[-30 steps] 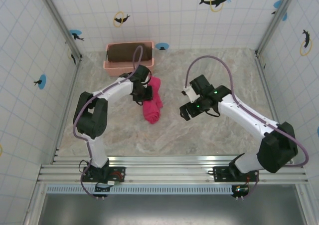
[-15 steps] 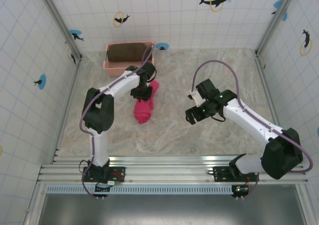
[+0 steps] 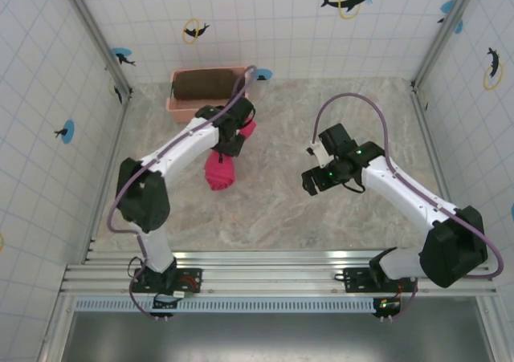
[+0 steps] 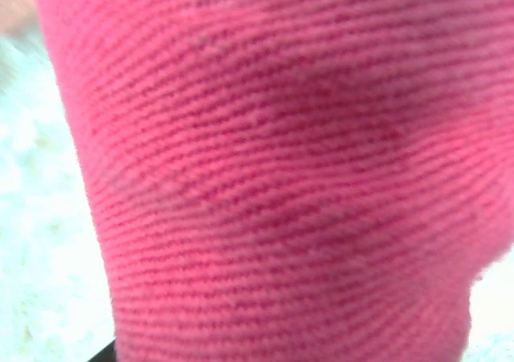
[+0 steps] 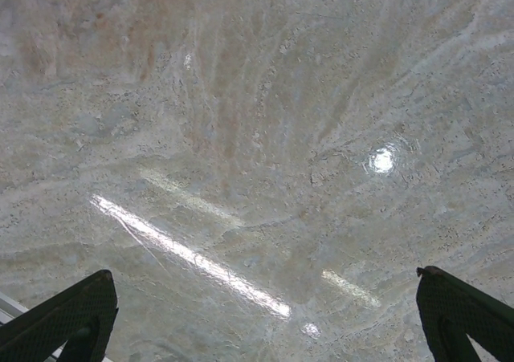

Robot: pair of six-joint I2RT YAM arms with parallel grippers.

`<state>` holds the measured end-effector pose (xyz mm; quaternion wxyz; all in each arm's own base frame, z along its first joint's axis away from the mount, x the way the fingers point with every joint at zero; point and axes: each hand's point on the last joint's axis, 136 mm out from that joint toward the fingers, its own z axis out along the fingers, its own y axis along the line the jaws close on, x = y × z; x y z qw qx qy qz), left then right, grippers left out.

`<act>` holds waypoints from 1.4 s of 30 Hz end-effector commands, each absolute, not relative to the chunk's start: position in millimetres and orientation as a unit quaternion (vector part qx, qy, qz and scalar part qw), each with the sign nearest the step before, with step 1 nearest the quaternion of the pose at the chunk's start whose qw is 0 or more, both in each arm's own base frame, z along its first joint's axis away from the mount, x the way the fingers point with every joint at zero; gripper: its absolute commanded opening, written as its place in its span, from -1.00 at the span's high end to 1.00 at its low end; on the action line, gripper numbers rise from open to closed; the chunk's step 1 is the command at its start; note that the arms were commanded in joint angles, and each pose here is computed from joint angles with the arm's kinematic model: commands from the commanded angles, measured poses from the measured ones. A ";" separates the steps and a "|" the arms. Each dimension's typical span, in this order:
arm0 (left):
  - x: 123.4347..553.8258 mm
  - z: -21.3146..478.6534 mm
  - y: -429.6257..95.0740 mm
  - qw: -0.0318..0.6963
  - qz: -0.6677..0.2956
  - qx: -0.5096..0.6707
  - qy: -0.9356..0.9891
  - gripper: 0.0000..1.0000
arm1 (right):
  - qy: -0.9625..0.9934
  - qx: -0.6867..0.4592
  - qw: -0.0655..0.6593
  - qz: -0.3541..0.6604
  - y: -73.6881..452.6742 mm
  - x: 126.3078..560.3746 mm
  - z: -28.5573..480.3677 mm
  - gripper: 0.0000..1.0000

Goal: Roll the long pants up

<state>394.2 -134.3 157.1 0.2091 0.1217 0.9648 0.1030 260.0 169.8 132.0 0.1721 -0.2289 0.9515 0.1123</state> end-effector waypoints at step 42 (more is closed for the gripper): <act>637.4 237.4 -48.2 0.562 -0.449 -0.525 0.455 1.00 | 0.969 -0.187 0.151 0.060 162.8 291.6 114.5 -0.98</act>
